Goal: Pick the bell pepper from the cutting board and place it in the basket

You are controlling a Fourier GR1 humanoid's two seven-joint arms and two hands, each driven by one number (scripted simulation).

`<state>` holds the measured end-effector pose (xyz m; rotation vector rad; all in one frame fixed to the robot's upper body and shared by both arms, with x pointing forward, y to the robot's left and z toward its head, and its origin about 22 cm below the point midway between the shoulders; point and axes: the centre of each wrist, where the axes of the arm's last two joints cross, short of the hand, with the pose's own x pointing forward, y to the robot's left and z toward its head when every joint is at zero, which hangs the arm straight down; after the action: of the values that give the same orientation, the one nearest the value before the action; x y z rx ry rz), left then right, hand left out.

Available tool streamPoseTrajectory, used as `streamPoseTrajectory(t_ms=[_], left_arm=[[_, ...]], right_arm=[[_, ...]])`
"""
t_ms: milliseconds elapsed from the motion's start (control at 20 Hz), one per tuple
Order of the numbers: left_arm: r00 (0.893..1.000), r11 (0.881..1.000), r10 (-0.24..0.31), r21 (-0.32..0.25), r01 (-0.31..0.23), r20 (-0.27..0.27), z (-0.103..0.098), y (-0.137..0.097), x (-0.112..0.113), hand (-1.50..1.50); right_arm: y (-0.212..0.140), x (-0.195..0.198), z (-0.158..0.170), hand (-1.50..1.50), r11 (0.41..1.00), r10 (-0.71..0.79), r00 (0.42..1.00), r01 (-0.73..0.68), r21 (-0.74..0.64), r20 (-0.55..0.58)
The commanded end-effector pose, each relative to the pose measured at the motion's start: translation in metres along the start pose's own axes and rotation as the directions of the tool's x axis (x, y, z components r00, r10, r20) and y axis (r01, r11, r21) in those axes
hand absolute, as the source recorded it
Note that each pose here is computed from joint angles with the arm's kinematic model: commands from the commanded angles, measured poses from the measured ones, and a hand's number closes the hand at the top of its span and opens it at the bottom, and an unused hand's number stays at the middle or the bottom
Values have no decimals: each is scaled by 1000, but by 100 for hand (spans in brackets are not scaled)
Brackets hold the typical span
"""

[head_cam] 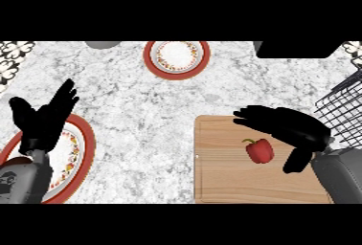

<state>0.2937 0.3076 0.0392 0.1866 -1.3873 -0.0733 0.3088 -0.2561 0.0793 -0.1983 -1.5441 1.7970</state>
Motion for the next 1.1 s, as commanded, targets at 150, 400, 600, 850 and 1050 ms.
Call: streamPoseTrajectory(t_ms=[150, 400, 600, 850, 1050], left_arm=[[1000, 1000, -8, 5, 8, -8, 7, -5, 5, 0], [1000, 1000, -10, 5, 10, -9, 4, 9, 9, 0], [1000, 1000, -6, 2, 6, -4, 2, 7, 3, 0], [1000, 1000, 0, 4, 0, -16, 2, 10, 9, 0], [1000, 1000, -14, 5, 14, -10, 5, 6, 10, 0]], right_arm=[[18, -6, 14, -150, 998, -28, 998, 26, 55, 52], [31, 9, -8, -150, 1000, 24, 998, -25, 6, 53], [40, -16, -8, -150, 996, 76, 997, -76, 36, 5], [53, -3, -19, -150, 994, 98, 995, -98, 43, -18], [65, -4, -20, 150, 972, 206, 977, -210, 104, 48]])
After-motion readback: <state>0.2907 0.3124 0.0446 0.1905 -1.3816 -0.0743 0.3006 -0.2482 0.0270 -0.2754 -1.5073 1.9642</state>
